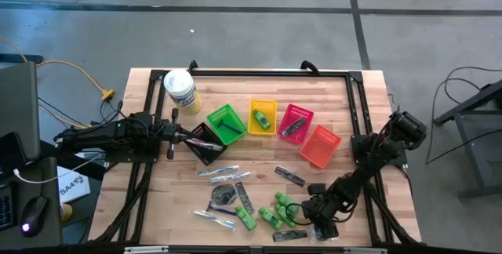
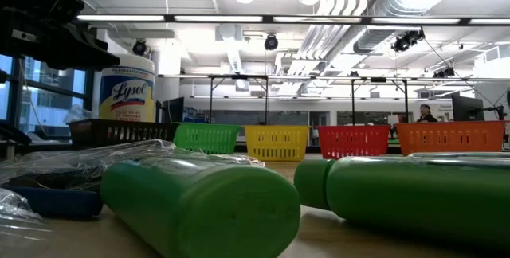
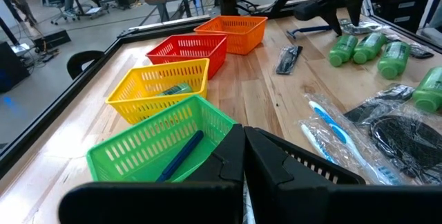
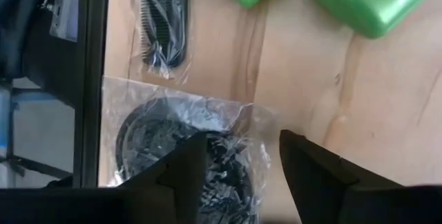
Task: Pick & Place Travel size toiletries
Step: Put the right black hair brush into the orange bin
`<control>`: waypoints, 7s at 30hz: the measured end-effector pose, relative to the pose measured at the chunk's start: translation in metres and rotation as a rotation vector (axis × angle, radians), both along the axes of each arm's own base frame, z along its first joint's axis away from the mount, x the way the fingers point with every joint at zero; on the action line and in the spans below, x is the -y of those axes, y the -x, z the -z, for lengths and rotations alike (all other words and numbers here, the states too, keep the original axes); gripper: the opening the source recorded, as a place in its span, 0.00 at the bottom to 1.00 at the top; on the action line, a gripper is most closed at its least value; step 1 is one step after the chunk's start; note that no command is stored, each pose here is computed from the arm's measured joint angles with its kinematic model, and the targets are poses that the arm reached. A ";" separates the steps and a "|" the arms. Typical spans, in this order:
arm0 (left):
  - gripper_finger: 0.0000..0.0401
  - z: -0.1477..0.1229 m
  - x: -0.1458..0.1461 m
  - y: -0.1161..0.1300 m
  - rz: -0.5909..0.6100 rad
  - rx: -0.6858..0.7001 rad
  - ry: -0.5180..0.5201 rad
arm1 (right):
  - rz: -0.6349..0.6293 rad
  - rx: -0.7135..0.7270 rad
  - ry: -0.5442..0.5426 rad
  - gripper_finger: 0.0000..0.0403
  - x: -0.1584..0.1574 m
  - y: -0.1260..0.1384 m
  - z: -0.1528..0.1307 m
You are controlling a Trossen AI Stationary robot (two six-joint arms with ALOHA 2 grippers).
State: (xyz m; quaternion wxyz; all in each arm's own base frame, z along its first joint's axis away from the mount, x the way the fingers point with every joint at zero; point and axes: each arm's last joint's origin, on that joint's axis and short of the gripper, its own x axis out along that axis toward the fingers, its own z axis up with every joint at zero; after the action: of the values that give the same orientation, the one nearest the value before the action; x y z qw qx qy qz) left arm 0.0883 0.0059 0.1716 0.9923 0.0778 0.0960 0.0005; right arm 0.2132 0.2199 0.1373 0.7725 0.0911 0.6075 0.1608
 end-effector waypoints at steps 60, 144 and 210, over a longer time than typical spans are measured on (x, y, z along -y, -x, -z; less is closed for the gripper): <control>0.00 0.000 0.000 0.000 -0.002 0.004 0.013 | -0.083 0.567 0.170 0.01 0.037 0.008 -0.095; 0.00 0.000 0.000 0.000 -0.002 0.001 0.012 | 0.065 0.236 0.668 0.01 0.024 -0.029 0.001; 0.00 0.000 0.000 0.000 -0.004 0.000 0.020 | 0.078 0.333 0.982 0.01 0.020 -0.020 0.029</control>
State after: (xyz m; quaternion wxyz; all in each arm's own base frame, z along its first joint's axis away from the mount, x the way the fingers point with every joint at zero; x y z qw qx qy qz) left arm 0.0883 0.0059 0.1715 0.9931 0.0675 0.0961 0.0015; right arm 0.2334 0.1995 0.1084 0.8160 -0.2860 0.4763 -0.1597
